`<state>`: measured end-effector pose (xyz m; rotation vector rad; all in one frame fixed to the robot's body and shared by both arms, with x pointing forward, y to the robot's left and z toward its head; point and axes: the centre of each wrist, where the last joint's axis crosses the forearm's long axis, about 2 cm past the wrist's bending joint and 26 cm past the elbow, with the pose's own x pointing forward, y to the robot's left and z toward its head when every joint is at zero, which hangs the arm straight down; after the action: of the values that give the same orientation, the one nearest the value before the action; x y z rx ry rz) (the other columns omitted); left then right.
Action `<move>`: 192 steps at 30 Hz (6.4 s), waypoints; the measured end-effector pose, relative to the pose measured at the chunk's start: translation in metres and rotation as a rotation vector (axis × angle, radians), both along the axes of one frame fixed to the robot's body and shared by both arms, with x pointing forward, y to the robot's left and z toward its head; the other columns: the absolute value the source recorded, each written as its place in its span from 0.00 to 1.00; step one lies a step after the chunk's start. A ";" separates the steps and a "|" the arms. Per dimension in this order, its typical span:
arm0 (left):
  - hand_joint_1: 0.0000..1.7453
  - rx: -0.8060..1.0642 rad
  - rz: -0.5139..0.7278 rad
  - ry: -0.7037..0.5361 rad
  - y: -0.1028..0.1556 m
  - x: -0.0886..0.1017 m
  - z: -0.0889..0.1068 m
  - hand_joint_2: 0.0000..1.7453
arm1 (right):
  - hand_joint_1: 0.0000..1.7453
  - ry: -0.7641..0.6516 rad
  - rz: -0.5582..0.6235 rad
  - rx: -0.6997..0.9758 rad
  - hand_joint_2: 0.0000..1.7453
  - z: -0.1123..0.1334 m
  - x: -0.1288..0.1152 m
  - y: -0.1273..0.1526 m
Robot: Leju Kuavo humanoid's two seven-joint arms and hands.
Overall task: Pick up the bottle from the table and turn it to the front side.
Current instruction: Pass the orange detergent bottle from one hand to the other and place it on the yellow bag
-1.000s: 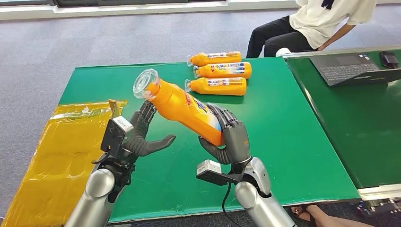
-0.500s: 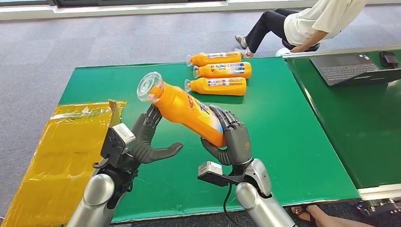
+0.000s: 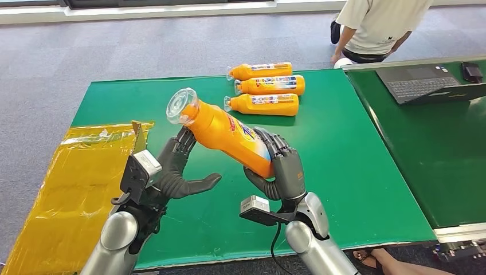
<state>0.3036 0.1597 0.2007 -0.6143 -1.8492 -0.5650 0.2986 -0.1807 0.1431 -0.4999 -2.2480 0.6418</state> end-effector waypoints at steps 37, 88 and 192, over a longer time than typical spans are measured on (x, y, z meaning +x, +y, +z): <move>0.00 -0.113 -0.178 0.108 -0.086 0.042 0.067 1.00 | 1.00 0.081 -0.055 0.121 1.00 -0.010 0.011 0.015; 1.00 -0.009 -0.167 0.117 -0.125 0.051 0.070 1.00 | 1.00 0.124 -0.111 0.142 1.00 -0.015 0.016 0.008; 1.00 0.894 0.940 -0.679 0.093 0.089 -0.013 1.00 | 0.00 0.192 0.008 0.351 0.00 -0.014 -0.087 -0.050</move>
<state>0.3931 0.2529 0.1872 1.1084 -1.9418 -0.8894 0.2116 -0.2308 0.1288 -0.2431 -2.1187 0.2739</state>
